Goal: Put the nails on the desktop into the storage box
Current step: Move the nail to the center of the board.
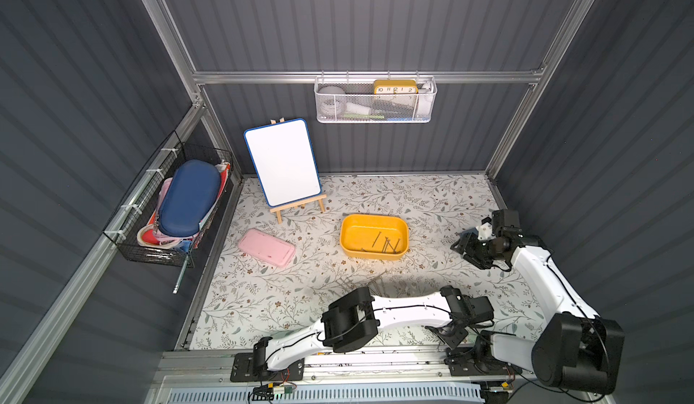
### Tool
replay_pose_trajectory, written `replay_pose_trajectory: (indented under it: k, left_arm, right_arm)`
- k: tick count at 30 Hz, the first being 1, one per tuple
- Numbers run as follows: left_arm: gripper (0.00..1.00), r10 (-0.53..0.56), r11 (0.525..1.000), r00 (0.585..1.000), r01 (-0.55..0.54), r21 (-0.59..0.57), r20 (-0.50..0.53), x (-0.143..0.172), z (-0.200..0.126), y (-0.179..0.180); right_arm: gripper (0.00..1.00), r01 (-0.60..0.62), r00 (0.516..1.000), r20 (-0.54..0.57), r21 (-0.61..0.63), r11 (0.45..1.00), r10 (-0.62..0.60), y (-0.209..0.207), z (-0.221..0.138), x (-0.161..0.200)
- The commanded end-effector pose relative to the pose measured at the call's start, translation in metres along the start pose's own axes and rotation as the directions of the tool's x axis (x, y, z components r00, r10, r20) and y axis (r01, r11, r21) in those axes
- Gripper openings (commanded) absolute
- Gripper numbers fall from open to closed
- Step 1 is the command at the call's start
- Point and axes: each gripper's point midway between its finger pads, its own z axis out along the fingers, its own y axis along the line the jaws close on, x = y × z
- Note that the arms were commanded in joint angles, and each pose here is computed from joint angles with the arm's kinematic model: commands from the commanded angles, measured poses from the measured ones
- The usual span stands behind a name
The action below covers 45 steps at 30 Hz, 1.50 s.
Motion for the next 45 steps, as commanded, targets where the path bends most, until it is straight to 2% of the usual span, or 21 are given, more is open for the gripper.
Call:
replay_pose_trajectory:
  k: [1,4,6,14,18,21,25,31,33,38,40,45]
  left_arm:
    - [0.04,-0.07,0.96,0.957,-0.012,-0.281,-0.28,0.066,0.069,0.101]
    - [0.03,-0.089,0.954,0.957,0.001,-0.301,-0.277,0.066,0.066,0.139]
    - [0.01,-0.069,0.946,0.956,-0.028,-0.322,-0.285,0.062,0.068,0.16]
    - [0.0,-0.025,0.934,0.963,-0.073,-0.349,-0.268,0.029,0.072,0.217]
    - [0.0,0.085,0.927,0.964,-0.169,-0.334,-0.252,0.013,0.076,0.218]
    - [0.0,0.168,0.923,0.952,-0.243,-0.297,-0.257,0.014,0.082,0.204]
    - [0.0,0.35,0.887,0.903,-0.405,-0.222,-0.248,0.025,0.084,0.166]
    - [0.01,0.421,0.867,0.893,-0.448,-0.219,-0.159,0.015,0.069,0.136]
    - [0.05,0.437,0.862,0.893,-0.451,-0.231,-0.11,0.004,0.055,0.13]
    - [0.3,0.45,0.859,0.893,-0.436,-0.27,-0.01,-0.018,0.018,0.124]
    - [0.36,0.451,0.856,0.892,-0.428,-0.291,0.016,-0.024,0.005,0.124]
    - [0.51,0.372,0.885,0.92,-0.314,-0.343,0.119,-0.038,-0.05,0.125]
  right_arm:
    - [0.59,0.011,1.0,0.002,-0.014,1.0,-0.011,0.003,-0.001,0.0]
    - [0.58,0.01,1.0,-0.003,-0.005,1.0,-0.01,0.001,0.002,0.0]
    - [0.59,0.007,1.0,-0.008,-0.007,1.0,-0.007,0.002,0.003,-0.001]
    - [0.59,0.009,1.0,-0.009,0.01,1.0,-0.009,-0.001,0.003,-0.001]
    - [0.58,0.008,1.0,-0.01,0.015,1.0,-0.008,-0.002,0.004,-0.002]
    - [0.59,0.008,1.0,-0.013,0.011,1.0,-0.007,0.0,0.003,-0.002]
    - [0.59,0.002,1.0,-0.012,0.016,1.0,-0.001,-0.002,0.003,0.0]
    - [0.59,-0.006,1.0,-0.022,0.003,1.0,0.006,-0.001,0.005,0.001]
    - [0.6,-0.005,1.0,-0.027,0.001,1.0,0.005,0.0,0.005,0.002]
    - [0.6,0.0,1.0,-0.029,0.0,1.0,0.0,0.0,0.004,0.003]
    - [0.61,0.003,1.0,-0.031,0.005,1.0,-0.003,-0.001,0.003,0.004]
    - [0.62,0.037,0.999,-0.037,-0.004,0.999,-0.037,0.004,0.0,0.005]
